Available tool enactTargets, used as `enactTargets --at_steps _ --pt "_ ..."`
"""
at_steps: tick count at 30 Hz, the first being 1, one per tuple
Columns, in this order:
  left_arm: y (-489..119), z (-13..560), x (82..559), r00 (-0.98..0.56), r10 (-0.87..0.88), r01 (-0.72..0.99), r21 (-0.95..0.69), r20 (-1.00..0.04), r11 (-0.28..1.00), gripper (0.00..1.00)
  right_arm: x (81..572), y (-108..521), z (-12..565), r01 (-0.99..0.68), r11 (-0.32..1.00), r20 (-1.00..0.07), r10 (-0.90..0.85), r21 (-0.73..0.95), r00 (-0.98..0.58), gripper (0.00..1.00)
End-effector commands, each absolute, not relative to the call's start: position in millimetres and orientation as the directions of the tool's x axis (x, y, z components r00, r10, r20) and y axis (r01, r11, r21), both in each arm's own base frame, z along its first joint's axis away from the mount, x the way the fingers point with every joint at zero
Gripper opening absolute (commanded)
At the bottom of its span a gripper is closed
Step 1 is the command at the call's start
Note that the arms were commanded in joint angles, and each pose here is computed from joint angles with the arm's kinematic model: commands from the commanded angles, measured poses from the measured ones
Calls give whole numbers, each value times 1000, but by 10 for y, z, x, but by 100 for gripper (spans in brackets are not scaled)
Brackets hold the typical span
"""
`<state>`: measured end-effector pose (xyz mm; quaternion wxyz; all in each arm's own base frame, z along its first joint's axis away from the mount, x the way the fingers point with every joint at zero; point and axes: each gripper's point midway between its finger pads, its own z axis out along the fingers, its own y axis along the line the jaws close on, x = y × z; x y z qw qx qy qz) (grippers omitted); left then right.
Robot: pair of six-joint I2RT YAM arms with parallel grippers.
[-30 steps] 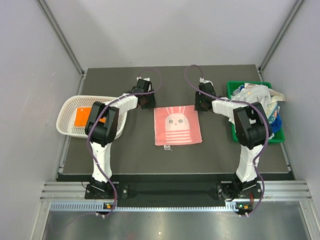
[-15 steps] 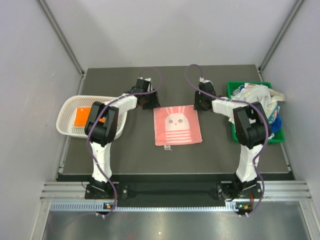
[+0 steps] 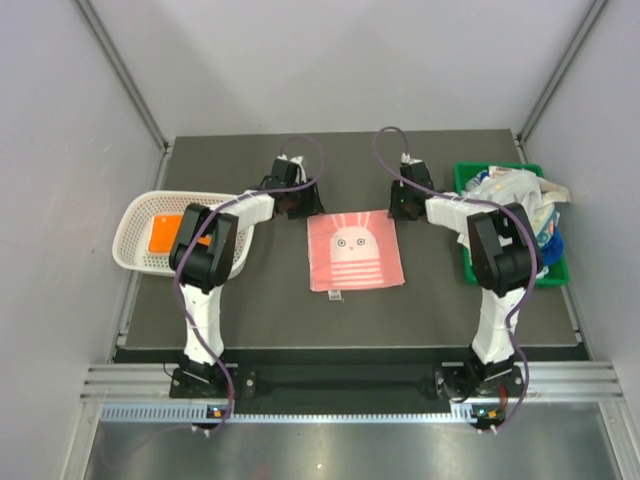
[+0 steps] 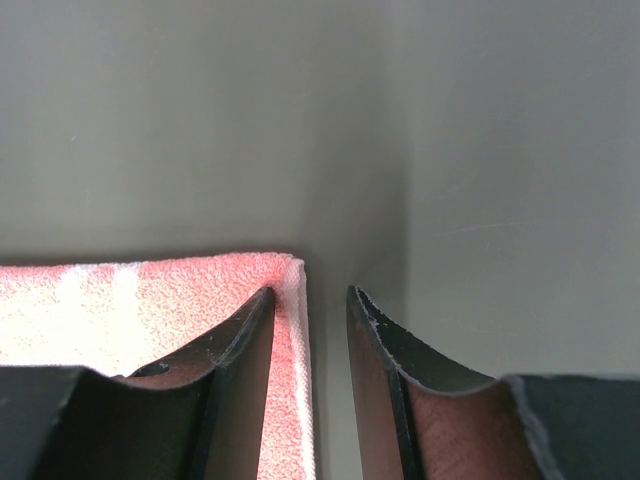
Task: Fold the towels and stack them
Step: Fold the towel
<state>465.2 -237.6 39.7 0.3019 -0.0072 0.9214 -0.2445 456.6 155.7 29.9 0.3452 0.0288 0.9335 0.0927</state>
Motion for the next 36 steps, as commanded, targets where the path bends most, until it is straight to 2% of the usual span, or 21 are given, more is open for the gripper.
enactTargets --at_steps 1,13,24,28,36 --pt "-2368 205 4502 -852 -131 116 -428 -506 896 57 4614 1500 221 10 983 -616 123 183 -778 36" --pt "-2092 591 4650 -772 -216 10 -351 -597 936 63 4594 1582 142 -7 976 -601 129 219 -789 35" --pt "-1821 936 4569 -711 -247 -60 -293 -659 954 66 4534 1749 -128 -12 974 -554 118 225 -824 34" --pt "-1660 970 4464 -724 -221 -72 -247 -653 966 68 4523 1784 -168 -13 977 -553 111 215 -826 33" --pt "-1680 798 4186 -776 -210 -47 -277 -595 960 66 4514 1792 -172 -19 980 -550 97 200 -830 31"
